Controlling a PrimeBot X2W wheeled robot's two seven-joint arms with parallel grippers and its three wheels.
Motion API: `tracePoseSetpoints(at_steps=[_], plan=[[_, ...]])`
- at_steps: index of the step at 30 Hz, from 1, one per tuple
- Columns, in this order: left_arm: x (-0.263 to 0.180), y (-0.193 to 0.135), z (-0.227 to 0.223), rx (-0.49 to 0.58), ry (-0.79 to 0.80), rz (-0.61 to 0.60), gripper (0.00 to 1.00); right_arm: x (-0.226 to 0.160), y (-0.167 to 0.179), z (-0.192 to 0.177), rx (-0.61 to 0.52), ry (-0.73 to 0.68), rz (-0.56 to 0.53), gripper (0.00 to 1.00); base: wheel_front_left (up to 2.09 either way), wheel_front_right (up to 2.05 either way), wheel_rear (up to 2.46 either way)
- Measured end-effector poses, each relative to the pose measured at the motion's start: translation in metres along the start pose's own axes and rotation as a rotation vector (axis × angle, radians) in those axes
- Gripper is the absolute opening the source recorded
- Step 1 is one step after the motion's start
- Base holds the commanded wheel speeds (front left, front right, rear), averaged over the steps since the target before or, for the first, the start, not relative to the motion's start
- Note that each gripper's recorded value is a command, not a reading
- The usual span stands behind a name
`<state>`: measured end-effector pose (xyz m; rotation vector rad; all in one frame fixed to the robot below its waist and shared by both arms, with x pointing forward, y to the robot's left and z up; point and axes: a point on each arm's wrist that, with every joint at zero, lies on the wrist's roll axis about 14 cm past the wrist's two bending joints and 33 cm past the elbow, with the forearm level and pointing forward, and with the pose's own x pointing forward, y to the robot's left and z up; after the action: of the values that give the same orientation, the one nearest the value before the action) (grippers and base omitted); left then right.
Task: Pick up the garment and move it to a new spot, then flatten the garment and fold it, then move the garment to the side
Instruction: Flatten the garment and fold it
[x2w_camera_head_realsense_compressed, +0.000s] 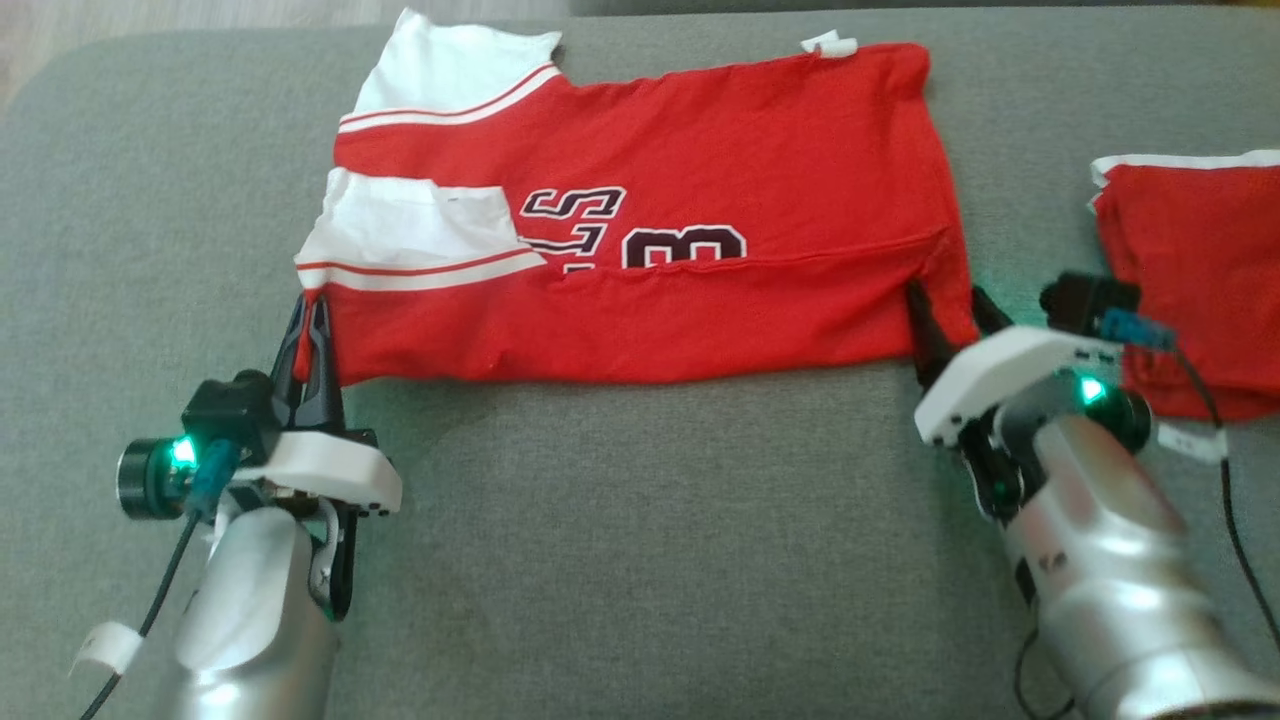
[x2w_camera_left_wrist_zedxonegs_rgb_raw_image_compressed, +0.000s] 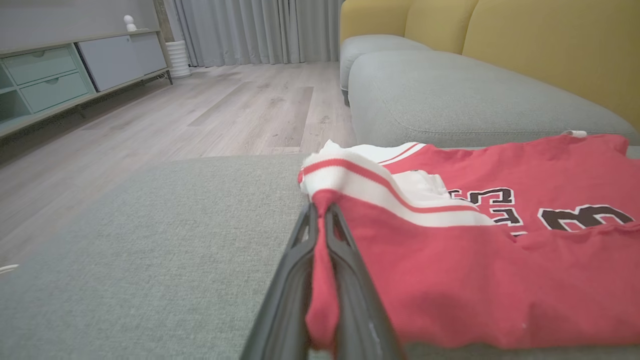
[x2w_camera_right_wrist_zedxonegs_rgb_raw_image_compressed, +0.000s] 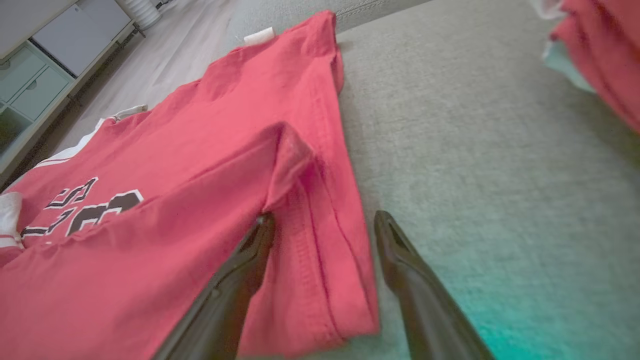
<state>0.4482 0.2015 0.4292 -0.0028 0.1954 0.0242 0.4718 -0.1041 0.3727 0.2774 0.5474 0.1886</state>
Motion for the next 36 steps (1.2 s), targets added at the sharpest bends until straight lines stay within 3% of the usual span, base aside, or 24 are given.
tracePoseSetpoints(at_steps=[3,5,6,23,36], plan=[[-0.001,0.001,-0.004,0.003,0.009,0.002,0.0,0.009,0.008,0.002,-0.019,0.02,0.018,1.0,0.0,0.0,0.0],[-0.001,0.001,-0.004,0.004,0.01,0.0,0.0,0.011,0.011,0.002,-0.027,0.025,0.025,0.28,0.0,0.0,0.0],[-0.001,0.001,-0.004,0.005,0.01,0.0,0.0,0.011,0.012,0.002,-0.031,0.025,0.028,0.0,0.0,0.0,0.0],[-0.016,-0.004,0.001,0.005,0.001,-0.009,0.0,-0.028,-0.002,0.022,-0.024,-0.11,-0.014,0.0,0.0,0.0,0.0],[-0.068,-0.012,-0.018,-0.004,0.037,-0.044,0.0,-0.076,-0.012,-0.015,0.006,-0.077,-0.045,0.0,0.0,0.0,0.0]])
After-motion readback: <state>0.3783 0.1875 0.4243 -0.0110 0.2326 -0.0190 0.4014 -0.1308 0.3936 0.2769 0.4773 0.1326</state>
